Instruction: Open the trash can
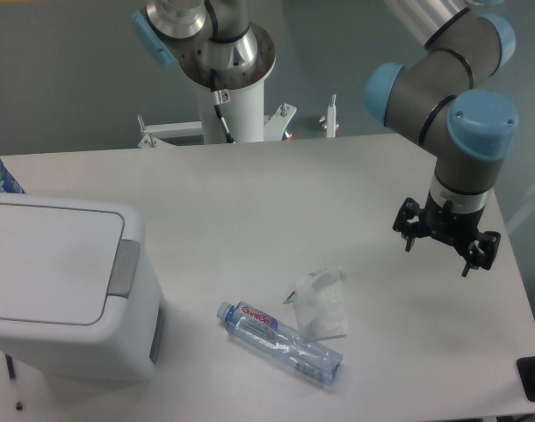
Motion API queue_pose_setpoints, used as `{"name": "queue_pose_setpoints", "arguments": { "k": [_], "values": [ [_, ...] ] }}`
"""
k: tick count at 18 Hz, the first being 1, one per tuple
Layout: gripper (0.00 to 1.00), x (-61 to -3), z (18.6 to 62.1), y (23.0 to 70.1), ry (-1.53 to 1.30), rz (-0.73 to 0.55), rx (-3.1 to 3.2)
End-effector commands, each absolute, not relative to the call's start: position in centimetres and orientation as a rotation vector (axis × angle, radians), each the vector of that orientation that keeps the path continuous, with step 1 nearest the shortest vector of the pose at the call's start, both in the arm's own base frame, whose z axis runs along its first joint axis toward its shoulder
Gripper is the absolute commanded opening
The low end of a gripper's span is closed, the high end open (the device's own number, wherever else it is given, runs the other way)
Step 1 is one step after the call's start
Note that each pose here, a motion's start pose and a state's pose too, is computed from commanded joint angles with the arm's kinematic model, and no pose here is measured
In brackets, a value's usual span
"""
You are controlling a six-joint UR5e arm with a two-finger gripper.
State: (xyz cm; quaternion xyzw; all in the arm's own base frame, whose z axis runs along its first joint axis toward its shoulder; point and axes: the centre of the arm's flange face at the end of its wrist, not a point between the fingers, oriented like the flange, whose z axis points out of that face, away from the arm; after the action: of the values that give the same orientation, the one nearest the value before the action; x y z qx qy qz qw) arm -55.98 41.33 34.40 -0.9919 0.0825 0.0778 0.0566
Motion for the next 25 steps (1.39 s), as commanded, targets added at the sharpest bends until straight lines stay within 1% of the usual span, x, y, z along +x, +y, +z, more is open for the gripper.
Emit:
{"name": "queue_pose_setpoints", "arguments": {
  "k": [9,12,13,16,18,22,25],
  "values": [
    [1.00,-55.7,34.9,41.5,0.237,0.244,-3.004],
    [1.00,-55.8,34.7,41.6,0.029,0.193,-2.962],
    [1.00,-55.8,34.6,41.7,0.019,0.168,-2.934],
    [1.00,-55.7,34.9,41.9,-0.035,0.154,-2.898],
    [1.00,-55.5,35.2,42.3,-0.176,0.115,-2.853],
    [1.00,-54.9,34.9,43.3,-0.363,-0.029,-2.732],
    [1.00,-55.2,34.2,43.6,-0.425,-0.017,-2.695]
  ]
}}
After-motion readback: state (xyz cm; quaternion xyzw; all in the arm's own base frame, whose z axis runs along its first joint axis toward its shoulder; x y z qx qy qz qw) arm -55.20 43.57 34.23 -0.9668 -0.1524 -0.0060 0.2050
